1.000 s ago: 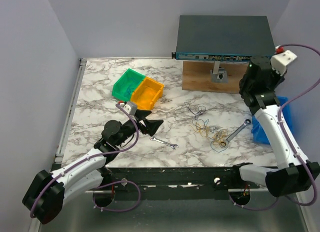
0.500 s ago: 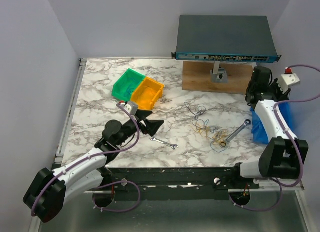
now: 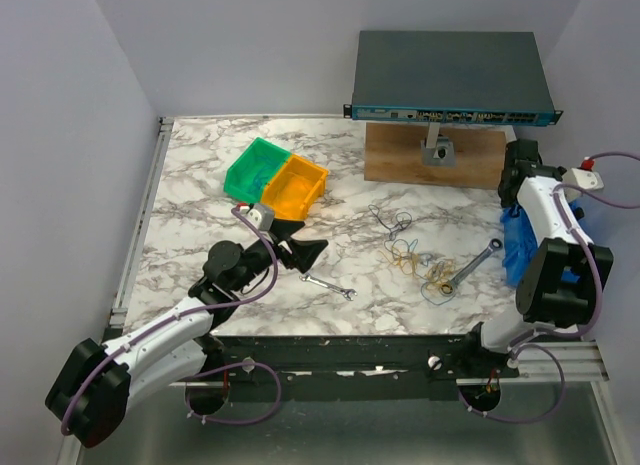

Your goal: Untangle the cables

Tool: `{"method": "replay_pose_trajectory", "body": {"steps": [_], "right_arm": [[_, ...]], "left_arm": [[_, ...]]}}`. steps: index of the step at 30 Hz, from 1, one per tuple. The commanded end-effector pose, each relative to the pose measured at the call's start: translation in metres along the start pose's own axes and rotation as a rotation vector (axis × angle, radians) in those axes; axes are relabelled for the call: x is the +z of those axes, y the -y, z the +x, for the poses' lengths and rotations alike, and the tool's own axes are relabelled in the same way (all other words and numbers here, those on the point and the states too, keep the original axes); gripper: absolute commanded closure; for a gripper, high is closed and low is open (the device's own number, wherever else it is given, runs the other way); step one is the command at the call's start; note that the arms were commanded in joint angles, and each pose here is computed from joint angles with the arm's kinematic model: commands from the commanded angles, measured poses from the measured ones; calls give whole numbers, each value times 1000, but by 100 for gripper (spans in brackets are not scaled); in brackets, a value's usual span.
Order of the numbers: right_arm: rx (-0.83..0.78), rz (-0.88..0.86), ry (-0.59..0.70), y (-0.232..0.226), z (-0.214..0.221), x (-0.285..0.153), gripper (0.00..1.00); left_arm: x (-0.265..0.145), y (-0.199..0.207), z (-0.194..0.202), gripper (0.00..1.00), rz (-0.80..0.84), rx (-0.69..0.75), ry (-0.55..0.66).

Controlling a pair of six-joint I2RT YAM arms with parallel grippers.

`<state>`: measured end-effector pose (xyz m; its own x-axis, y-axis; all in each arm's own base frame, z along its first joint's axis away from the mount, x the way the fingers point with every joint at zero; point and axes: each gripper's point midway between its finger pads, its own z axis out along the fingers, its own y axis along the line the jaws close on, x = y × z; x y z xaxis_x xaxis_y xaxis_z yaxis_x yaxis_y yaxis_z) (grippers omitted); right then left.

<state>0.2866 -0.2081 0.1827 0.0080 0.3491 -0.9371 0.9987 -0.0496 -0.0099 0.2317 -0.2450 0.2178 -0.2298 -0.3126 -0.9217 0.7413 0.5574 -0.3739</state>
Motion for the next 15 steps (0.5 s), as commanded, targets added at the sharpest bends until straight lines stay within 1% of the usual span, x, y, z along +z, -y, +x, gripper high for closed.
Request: {"method": "replay_pose_trajectory", "body": {"steps": [1,3,5,6,7,9,10,12,15], "right_arm": [[-96,-151,-237,-8,33,-21,16],[-108,-365,-345,-24,51,-41,14],[-128,-670,-417,-43,64,-75,15],[-136,-800,-440,-45,69,-92,15],[-136,-973,-447,-48,68,-116,15],[-147,-1220,-486,-47,74,-155,15],[-170,-1299,-514,-44,78,-169,15],[-244,-1366,-560,-41,92,-182,20],[-355,-1402,-566,-40,113,-204,24]], "left_arm": [[1,5,-4,11,26,19,9],[1,5,-4,11,26,21,9],[1,5,-4,11,25,22,7],[1,5,-4,11,26,24,7],[2,5,-4,11,27,25,6],[2,5,-3,11,27,25,0],[2,5,-3,11,26,25,0],[3,5,-2,11,26,26,-4],[3,3,-2,11,20,26,-5]]}}
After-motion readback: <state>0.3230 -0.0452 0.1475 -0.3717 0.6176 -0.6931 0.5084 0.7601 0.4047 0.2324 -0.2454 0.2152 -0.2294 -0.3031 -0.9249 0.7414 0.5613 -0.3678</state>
